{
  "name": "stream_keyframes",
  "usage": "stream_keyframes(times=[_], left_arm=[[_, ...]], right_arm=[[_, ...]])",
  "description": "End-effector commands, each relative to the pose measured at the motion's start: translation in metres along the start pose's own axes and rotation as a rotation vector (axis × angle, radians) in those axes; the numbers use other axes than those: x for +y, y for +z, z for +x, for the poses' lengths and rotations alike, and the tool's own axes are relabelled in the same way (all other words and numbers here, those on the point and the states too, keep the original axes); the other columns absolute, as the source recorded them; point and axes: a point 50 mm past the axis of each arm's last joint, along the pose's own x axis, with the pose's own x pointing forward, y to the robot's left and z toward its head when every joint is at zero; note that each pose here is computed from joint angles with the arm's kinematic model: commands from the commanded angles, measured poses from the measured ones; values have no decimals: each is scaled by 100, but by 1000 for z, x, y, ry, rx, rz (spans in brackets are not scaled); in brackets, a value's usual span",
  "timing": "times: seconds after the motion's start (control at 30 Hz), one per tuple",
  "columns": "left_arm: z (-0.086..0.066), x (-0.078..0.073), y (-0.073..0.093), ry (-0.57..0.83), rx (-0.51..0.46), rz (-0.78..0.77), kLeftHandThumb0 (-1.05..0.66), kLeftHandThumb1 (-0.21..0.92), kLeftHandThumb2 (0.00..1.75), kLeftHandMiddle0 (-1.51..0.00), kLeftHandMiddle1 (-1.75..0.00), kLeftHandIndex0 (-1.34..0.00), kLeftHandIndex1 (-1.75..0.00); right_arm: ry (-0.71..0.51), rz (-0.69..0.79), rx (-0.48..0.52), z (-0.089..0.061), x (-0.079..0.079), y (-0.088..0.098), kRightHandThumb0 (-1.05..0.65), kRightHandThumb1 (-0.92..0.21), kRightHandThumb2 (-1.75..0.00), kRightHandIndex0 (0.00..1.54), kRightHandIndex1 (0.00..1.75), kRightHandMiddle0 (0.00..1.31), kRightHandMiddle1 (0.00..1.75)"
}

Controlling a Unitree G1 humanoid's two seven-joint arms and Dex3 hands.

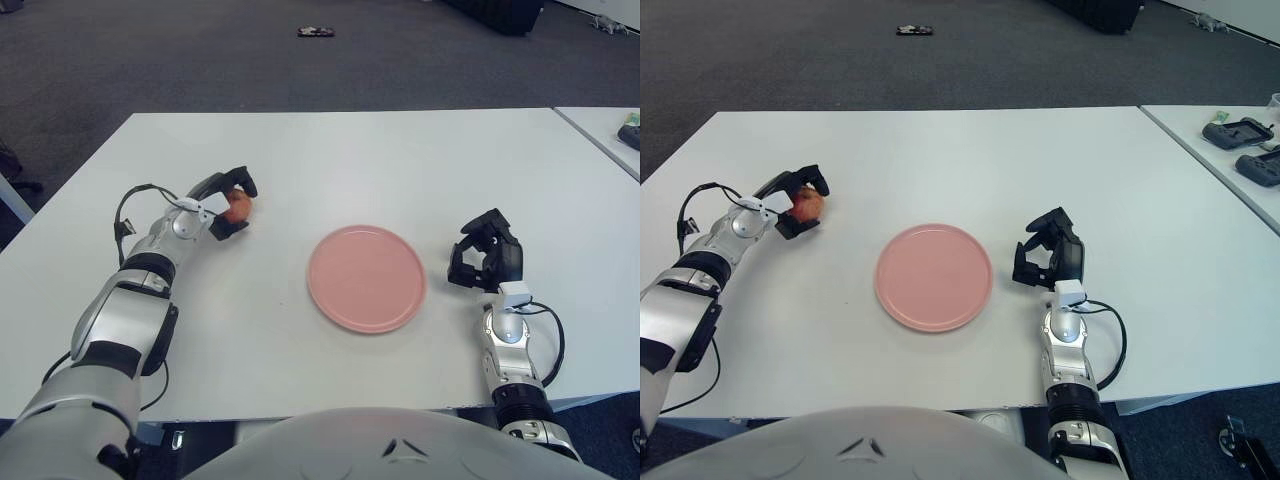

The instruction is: Put the apple into the plate.

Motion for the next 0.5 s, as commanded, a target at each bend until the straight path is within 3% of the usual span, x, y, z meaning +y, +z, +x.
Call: stream_keyframes(times=[0.0, 0.47], left_arm=[[7, 11, 24, 69, -136, -77, 0, 8, 155, -85, -161, -56, -175], [5, 0, 72, 82, -403, -140, 0, 6, 158, -84, -165, -57, -175]], right_arm=[[6, -5, 48, -10, 1, -11, -1, -16, -152, 73, 175, 49, 175], [9, -52, 115, -8, 0, -15, -1, -20, -147, 70, 174, 46, 175]])
